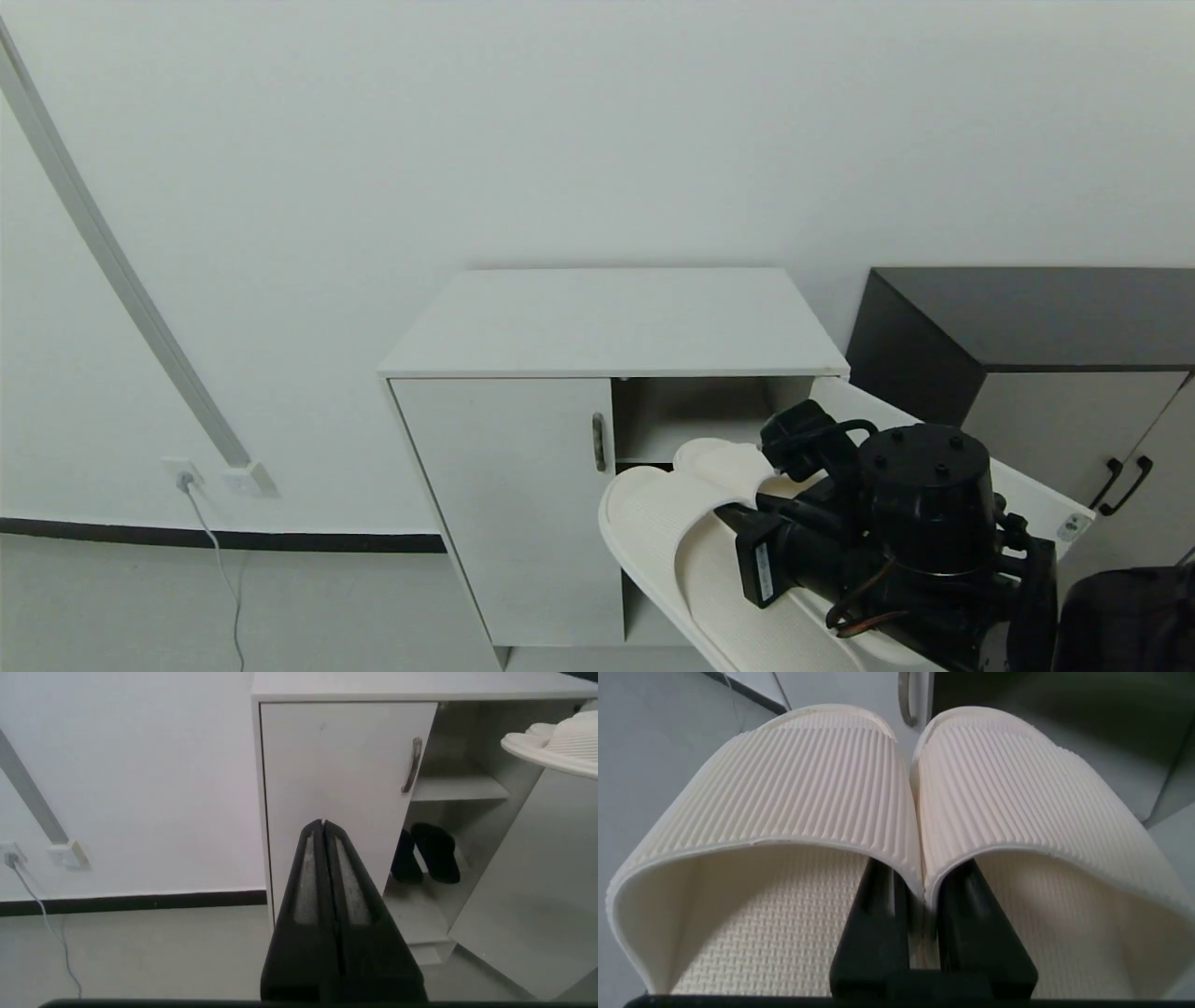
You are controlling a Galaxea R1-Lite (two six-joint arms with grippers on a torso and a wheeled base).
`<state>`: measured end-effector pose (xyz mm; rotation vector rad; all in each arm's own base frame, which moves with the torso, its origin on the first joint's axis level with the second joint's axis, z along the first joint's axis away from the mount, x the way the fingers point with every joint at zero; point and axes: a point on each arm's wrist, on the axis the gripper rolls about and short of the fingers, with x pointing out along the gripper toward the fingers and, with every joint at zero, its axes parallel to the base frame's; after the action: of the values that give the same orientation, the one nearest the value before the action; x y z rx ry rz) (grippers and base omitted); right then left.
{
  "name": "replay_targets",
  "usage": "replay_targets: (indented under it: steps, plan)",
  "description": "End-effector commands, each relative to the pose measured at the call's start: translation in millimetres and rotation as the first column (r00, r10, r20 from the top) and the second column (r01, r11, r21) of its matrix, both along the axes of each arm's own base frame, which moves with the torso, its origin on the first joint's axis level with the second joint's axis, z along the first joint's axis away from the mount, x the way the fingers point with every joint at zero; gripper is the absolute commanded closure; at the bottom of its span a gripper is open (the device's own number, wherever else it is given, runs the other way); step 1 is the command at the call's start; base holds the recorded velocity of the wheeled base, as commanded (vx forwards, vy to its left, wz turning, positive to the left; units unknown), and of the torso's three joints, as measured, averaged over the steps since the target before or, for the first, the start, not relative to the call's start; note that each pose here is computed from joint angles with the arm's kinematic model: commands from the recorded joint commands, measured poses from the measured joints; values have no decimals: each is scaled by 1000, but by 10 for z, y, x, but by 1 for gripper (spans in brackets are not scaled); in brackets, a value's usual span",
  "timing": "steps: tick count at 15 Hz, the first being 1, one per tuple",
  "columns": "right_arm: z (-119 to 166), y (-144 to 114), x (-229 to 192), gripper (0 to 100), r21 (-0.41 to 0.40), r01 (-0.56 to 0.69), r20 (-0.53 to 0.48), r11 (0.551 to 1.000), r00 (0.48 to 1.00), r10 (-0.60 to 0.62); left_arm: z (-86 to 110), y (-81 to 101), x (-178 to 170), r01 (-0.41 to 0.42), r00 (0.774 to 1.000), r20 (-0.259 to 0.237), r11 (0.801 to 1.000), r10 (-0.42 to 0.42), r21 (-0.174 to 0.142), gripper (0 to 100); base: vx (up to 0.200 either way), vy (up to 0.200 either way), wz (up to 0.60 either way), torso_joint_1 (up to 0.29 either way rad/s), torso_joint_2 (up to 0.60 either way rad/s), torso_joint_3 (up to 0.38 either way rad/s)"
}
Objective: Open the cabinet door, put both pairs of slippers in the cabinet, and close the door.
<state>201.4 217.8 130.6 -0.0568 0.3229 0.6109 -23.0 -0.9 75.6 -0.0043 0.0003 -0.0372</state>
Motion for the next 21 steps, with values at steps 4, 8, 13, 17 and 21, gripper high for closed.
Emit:
replay_targets:
  steps: [4,8,13,17,21]
  plan:
    - [-20,13,-21,100,-7,-9,-4,1000,1000,9,0,0,1,0,1000,-1,1000,0,0,100,0,0,0,-216,542,317]
    - [-35,-1,-33,100,-24,-13,4,1000,1000,13,0,0,1,0,1000,-1,1000,0,0,100,0,0,0,-205,522,320]
    - [-28,-1,-33,100,-10,-15,20,1000,1000,15,0,0,1,0,1000,-1,1000,0,-2,100,0,0,0,-176,496,321]
    - [-81,19,-16,100,-19,-15,10,1000,1000,15,0,0,1,0,1000,-1,1000,0,0,100,0,0,0,-140,476,326]
    - [-109,42,5,100,-19,-10,12,1000,1000,11,4,0,0,0,1000,0,1000,0,0,100,0,0,0,-110,459,348]
